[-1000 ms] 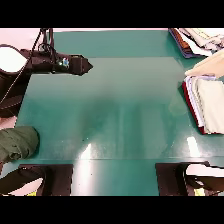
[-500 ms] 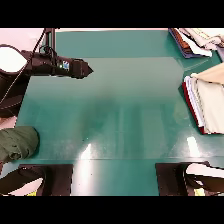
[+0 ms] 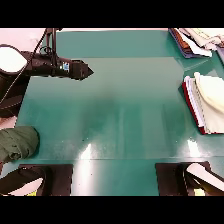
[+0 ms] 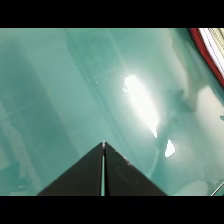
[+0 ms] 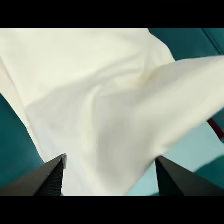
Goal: Fold the shirts.
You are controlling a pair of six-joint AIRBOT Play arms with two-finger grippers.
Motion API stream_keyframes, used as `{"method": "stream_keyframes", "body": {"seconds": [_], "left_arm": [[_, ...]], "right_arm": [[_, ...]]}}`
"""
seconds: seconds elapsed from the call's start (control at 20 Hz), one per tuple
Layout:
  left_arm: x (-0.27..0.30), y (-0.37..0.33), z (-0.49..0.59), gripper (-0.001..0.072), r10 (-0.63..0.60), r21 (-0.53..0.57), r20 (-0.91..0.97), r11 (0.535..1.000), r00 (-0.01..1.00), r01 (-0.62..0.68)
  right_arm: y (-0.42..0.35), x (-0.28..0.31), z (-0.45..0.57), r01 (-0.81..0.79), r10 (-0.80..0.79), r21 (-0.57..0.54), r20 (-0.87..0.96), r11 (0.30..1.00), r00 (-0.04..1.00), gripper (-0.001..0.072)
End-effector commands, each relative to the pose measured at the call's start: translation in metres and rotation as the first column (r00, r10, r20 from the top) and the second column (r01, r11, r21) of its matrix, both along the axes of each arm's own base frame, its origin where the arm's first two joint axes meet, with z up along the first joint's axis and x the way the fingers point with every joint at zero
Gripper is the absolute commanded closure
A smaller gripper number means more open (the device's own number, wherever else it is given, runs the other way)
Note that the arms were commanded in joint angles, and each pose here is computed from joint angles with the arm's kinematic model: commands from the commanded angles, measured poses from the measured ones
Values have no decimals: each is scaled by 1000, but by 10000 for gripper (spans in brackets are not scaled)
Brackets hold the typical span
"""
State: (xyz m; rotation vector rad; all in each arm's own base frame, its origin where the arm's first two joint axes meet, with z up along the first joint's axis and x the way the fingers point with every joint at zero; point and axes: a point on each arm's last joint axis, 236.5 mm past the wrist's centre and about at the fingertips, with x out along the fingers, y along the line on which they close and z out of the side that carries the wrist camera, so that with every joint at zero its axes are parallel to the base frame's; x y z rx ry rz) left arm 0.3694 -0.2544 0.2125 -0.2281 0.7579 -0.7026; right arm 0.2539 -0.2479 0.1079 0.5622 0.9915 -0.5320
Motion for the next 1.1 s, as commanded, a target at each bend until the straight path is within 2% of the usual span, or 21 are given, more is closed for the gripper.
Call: {"method": "stream_keyframes", "body": {"seconds": [0.0, 0.1, 0.2, 0.3, 0.4, 0.55, 0.75, 0.85, 0.9, 0.95, 1.05], "left_arm": [[0, 0, 0, 682, -1, 0, 0, 1000, 1000, 1], [-1, 0, -1, 682, -2, 1, -2, 1000, 1000, 2], [-1, 0, -1, 682, -3, 1, -3, 1000, 1000, 3], [1, 0, 1, 682, 1, -2, 3, 1000, 1000, -1], [1, 0, 1, 682, 4, -2, 7, 1000, 1000, -4], [2, 0, 2, 682, 5, -4, 7, 1000, 1000, -5], [3, 0, 3, 682, 8, -11, 11, 1000, 1000, -8], [5, 0, 6, 682, 15, -18, 22, 1000, 1000, -15], [6, 0, 7, 682, 19, -21, 28, 1000, 999, -18], [9, 0, 9, 682, 26, -27, 38, 999, 999, -25], [12, 0, 12, 682, 36, -36, 52, 999, 998, -34]], "right_arm": [[-8, -48, -8, 106, -107, -15, -51, 994, 993, 76], [-17, -51, 21, 135, -135, -81, 9, 988, 991, 77], [-12, -26, 56, 115, -99, -118, 132, 986, 986, 78], [21, 18, 90, 19, 9, -94, 286, 995, 958, 79], [79, 62, 114, -146, 157, -57, 399, 988, 904, 79], [186, 100, 123, -441, 407, -30, 440, 897, 800, 88], [314, 108, 129, -714, 652, -60, 466, 697, 598, 108], [361, 103, 136, -787, 713, -85, 490, 611, 501, 406], [381, 98, 138, -816, 736, -91, 497, 571, 460, 597], [395, 92, 138, -838, 754, -94, 498, 537, 428, 692], [415, 84, 138, -867, 777, -94, 498, 489, 385, 692]]}}
